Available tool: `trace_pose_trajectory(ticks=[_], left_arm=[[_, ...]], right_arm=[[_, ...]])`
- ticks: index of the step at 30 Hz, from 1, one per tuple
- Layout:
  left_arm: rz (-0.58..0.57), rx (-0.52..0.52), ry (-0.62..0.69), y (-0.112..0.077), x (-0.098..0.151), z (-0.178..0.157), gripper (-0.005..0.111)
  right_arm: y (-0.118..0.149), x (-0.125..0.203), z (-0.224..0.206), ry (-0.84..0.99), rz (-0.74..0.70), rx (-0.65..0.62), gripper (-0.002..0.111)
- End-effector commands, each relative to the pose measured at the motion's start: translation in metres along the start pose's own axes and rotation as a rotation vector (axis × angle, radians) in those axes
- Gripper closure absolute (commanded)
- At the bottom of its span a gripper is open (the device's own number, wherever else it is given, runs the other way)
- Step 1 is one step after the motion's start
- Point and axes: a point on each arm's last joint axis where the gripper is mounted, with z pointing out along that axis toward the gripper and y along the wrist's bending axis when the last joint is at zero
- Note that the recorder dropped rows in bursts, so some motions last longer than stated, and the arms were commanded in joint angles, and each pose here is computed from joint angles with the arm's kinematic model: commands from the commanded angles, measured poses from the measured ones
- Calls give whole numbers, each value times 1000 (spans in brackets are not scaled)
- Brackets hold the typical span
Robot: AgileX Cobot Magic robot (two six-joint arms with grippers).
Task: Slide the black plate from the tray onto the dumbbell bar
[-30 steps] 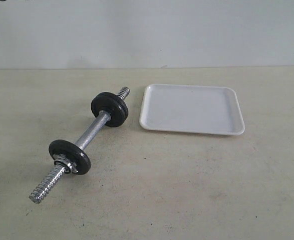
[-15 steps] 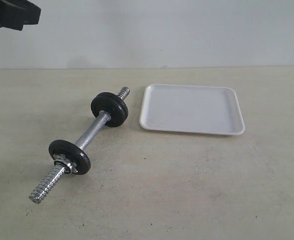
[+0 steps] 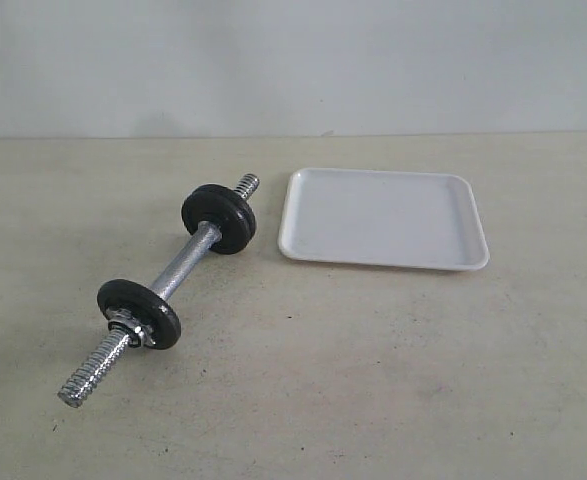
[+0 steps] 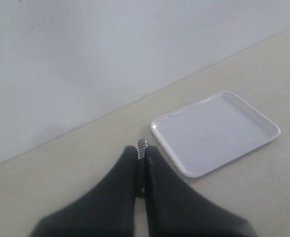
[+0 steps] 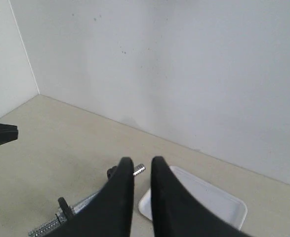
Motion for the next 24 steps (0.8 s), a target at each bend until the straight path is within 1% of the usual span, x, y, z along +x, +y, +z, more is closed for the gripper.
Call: trace_pose_trajectory(ticks=[1, 6, 12, 15, 18, 19, 21, 22, 24], left_arm=[[-15, -41, -98, -3, 10, -27, 102], [-17, -50, -162, -12, 34, -57, 102], [-80, -40, -292, -27, 74, -94, 102], [-137, -24, -378, -34, 94, -108, 102], [-159, -11, -448, -40, 114, -119, 102], [-161, -5, -447, -41, 121, -119, 102], [-167, 8, -403, -43, 130, -112, 102], [-178, 38, -368, -46, 133, -110, 102], [-185, 61, -327, -48, 139, -106, 102]], right_arm=[[12, 5, -33, -75, -12, 25, 107], [30, 14, -73, -169, -47, 26, 107], [57, 38, -134, -316, -169, 37, 107], [70, 56, -157, -370, -234, 31, 107], [79, 80, -170, -403, -300, 26, 107], [79, 86, -172, -422, -312, 33, 107], [78, 98, -168, -431, -337, 50, 107], [76, 105, -165, -432, -351, 59, 107], [69, 116, -148, -412, -351, 65, 107]])
